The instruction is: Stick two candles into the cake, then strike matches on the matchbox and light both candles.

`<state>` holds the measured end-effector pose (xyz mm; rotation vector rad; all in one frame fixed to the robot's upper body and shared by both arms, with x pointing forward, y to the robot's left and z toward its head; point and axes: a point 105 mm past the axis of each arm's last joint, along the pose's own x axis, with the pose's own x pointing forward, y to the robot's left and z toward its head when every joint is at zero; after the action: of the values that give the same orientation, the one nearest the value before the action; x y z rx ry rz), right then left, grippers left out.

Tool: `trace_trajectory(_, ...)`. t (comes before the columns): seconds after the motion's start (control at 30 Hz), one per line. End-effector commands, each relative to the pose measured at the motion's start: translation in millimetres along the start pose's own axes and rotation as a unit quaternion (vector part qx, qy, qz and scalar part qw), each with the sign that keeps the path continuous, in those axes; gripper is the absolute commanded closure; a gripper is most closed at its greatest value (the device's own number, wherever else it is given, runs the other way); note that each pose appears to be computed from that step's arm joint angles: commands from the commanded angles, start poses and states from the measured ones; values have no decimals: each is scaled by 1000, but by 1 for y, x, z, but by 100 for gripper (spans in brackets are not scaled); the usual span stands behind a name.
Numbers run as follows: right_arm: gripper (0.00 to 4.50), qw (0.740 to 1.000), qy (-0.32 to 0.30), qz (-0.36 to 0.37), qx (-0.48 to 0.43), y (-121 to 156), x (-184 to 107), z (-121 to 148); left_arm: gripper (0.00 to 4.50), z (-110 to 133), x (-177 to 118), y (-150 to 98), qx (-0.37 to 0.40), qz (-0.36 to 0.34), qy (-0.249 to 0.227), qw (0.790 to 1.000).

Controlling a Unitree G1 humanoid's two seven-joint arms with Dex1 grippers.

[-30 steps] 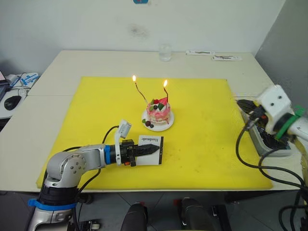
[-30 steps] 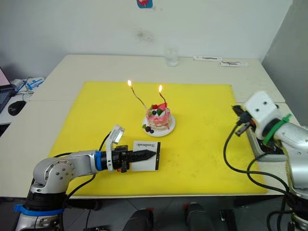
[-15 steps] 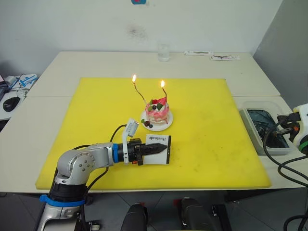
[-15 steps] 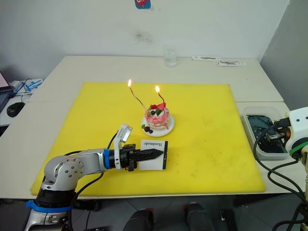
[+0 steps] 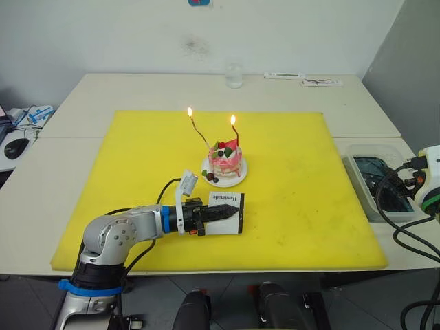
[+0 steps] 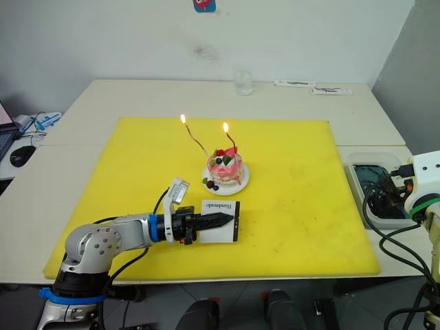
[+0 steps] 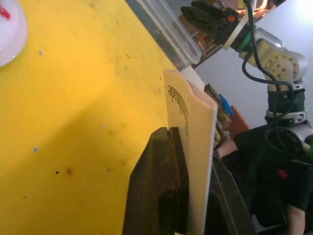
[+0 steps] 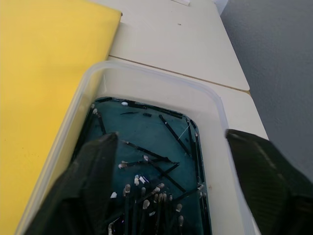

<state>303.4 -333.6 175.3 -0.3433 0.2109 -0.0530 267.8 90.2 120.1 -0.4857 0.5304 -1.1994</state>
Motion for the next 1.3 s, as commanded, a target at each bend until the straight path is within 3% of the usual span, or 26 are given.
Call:
trace_trajectory(0.03, 8, 997, -56, 11, -45, 0, -10, 31, 450, 3, 4, -5, 16, 5, 2, 1000)
trace_trajectory(0.2, 8, 985, -101, 107, -88, 30, -26, 52, 450, 12, 7, -1, 28, 46, 6, 999)
trace_trajectory(0.33, 8, 946, -118, 289, -87, 88, -59, 61, 450, 14, 5, 0, 43, 84, 52, 994)
trace_trajectory(0.4, 0, 911, -103, 389, -94, 120, -79, 59, 391, 22, 2, -3, 53, 86, 62, 993)
trace_trajectory(0.57, 0, 856, -88, 496, -115, 159, -100, 59, 243, 32, -1, -14, 66, 70, 93, 991)
trace_trajectory(0.8, 0, 840, -103, 518, -123, 174, -94, 66, 18, 28, -13, -7, 69, 95, 127, 985)
trace_trajectory(0.83, 0, 839, -104, 519, -124, 175, -93, 66, 3, 27, -15, -6, 69, 99, 128, 984)
trace_trajectory(1.3, 0, 832, -128, 514, -164, 177, -87, 69, 3, 30, -47, -5, 123, 138, 121, 975)
